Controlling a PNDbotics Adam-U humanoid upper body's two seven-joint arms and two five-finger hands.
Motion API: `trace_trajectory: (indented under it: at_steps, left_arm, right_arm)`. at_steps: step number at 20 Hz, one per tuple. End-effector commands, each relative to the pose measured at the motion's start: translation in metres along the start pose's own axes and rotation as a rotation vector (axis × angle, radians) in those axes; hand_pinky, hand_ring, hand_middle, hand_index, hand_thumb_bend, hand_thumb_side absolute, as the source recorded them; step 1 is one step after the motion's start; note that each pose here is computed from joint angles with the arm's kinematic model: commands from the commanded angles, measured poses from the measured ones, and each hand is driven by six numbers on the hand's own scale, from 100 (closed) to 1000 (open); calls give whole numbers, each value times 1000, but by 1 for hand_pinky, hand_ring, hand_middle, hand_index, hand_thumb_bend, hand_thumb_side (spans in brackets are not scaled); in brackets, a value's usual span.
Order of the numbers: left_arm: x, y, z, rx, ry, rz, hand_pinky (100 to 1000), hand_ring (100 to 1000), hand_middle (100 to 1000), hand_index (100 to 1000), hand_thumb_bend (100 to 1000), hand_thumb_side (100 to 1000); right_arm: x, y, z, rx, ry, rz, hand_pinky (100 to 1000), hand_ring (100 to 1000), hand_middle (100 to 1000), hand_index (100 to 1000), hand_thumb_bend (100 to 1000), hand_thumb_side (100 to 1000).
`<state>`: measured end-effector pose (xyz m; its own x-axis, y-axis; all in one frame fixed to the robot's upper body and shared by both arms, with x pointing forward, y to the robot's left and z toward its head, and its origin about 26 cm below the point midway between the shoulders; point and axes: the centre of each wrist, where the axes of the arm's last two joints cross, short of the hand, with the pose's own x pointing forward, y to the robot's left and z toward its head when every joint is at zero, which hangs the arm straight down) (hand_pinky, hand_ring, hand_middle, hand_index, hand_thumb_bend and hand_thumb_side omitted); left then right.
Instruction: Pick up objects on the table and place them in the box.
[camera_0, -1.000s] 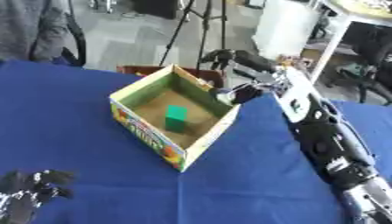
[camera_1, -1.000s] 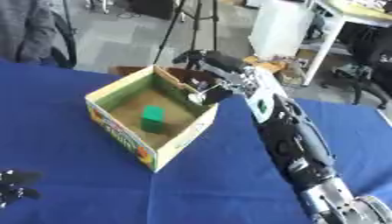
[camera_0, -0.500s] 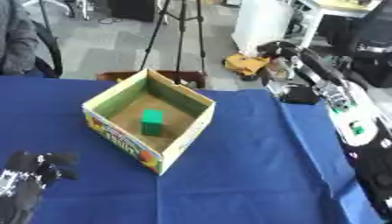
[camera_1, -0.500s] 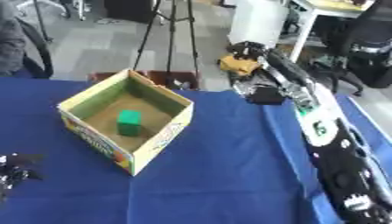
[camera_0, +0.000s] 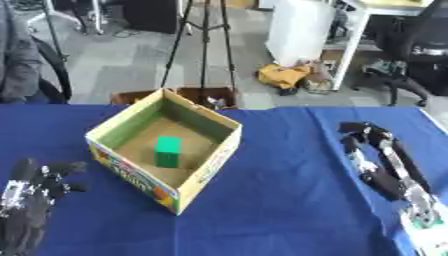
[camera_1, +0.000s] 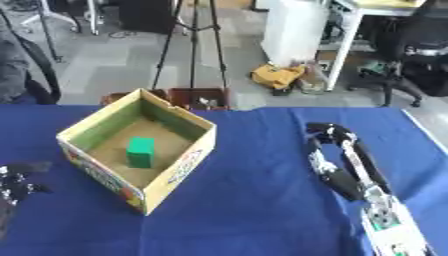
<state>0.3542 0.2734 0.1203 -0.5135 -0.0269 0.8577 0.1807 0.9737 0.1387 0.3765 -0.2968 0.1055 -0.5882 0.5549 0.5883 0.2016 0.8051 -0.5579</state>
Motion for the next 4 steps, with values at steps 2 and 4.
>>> trace_trajectory:
  at_steps: [2, 4]
  left_arm:
    - [5, 0, 1, -3, -12, -4, 621, 823, 597, 649, 433, 1000]
    - [2, -2, 4, -13, 3, 2, 620, 822, 595, 649, 432, 1000]
  right_arm:
    - [14, 11, 15, -51, 44, -96, 694, 651, 685, 810, 100, 877]
    - [20, 15, 28, -47, 81, -139, 693, 649, 684, 812, 100, 883]
